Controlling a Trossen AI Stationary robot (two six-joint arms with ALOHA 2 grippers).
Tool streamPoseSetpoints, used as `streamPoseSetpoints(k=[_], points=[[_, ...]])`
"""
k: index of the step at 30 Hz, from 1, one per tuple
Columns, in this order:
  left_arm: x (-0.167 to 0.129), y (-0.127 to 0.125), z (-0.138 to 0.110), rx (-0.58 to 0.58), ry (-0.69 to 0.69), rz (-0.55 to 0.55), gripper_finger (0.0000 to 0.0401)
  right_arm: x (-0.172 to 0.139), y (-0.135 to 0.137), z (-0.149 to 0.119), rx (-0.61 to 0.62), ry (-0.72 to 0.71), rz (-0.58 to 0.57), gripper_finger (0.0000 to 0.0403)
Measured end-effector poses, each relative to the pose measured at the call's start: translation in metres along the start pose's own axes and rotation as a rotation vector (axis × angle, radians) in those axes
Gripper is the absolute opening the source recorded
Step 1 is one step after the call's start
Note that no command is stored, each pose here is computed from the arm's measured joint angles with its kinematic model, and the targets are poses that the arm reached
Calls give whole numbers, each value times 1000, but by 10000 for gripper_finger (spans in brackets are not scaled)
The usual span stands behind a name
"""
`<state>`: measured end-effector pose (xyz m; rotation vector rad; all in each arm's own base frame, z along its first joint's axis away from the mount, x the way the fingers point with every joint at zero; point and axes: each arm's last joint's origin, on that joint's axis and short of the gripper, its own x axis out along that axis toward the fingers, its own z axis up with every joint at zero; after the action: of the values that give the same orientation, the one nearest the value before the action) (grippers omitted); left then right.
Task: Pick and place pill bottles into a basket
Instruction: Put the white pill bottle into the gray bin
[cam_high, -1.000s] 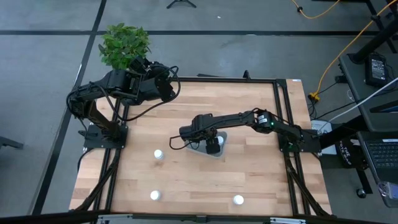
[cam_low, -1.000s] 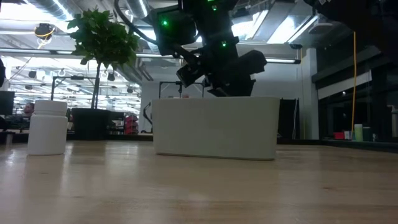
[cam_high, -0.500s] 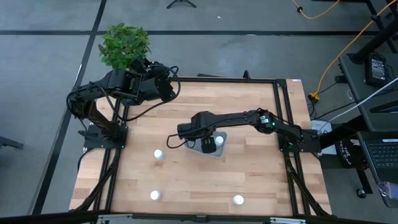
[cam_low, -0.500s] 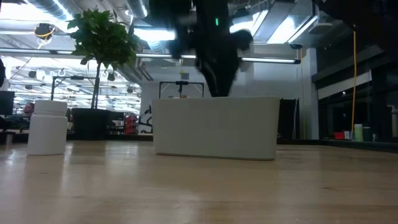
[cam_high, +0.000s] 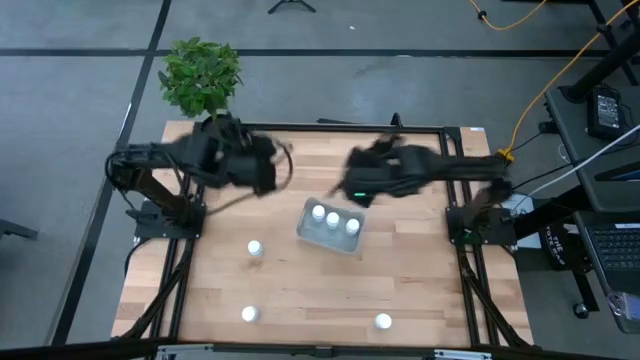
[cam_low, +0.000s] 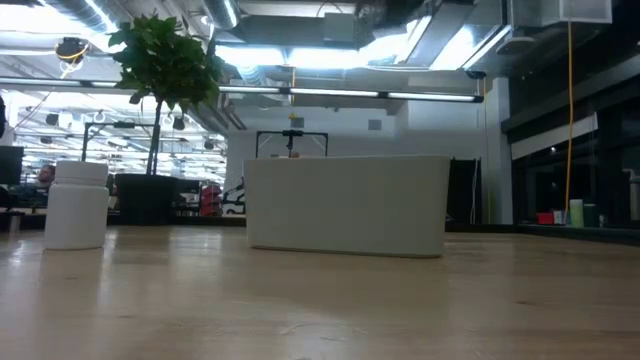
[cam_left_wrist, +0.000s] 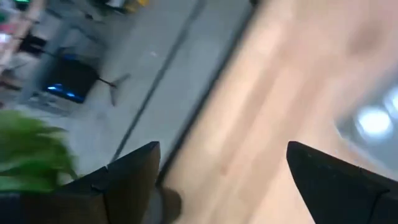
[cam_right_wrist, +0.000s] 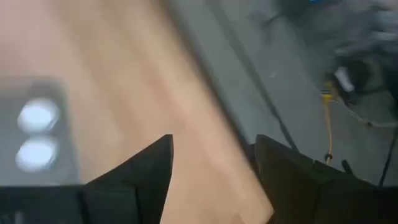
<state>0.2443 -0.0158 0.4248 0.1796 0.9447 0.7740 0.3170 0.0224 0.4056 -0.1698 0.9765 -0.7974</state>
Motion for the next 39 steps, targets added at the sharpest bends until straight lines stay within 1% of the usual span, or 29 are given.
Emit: streamPoseSetpoints(k=[3,6,9,11,13,15,19,22,26,30,32,35,39], points=[[9,-26,-25,110,76,-49,341,-29,-29,-31,130,-111,-55,229],[18,-47,-54,192,159,-81,340,-44,-47,-65,238,-180,-49,229],[26,-60,-81,218,263,-123,340,-49,-60,-94,361,-213,-17,229],[30,-68,-96,209,347,-170,340,-48,-63,-109,433,-241,1,229],[33,-73,-108,188,432,-204,340,-44,-62,-120,460,-264,27,229],[35,-78,-116,161,484,-215,340,-40,-58,-124,438,-290,50,229],[36,-86,-126,123,546,-240,340,-34,-48,-124,299,-351,66,229],[37,-93,-126,64,560,-314,340,-31,-41,-121,207,-385,64,229],[36,-106,-117,-81,525,-441,340,-30,-40,-121,114,-396,37,229],[35,-115,-109,-190,461,-515,341,-31,-43,-123,59,-403,26,229],[36,-117,-107,-238,463,-515,345,-34,-48,-124,60,-412,29,229],[38,-117,-107,-313,486,-488,349,-37,-57,-127,68,-427,35,229],[41,-121,-107,-357,483,-442,350,-43,-69,-132,74,-449,41,229]])
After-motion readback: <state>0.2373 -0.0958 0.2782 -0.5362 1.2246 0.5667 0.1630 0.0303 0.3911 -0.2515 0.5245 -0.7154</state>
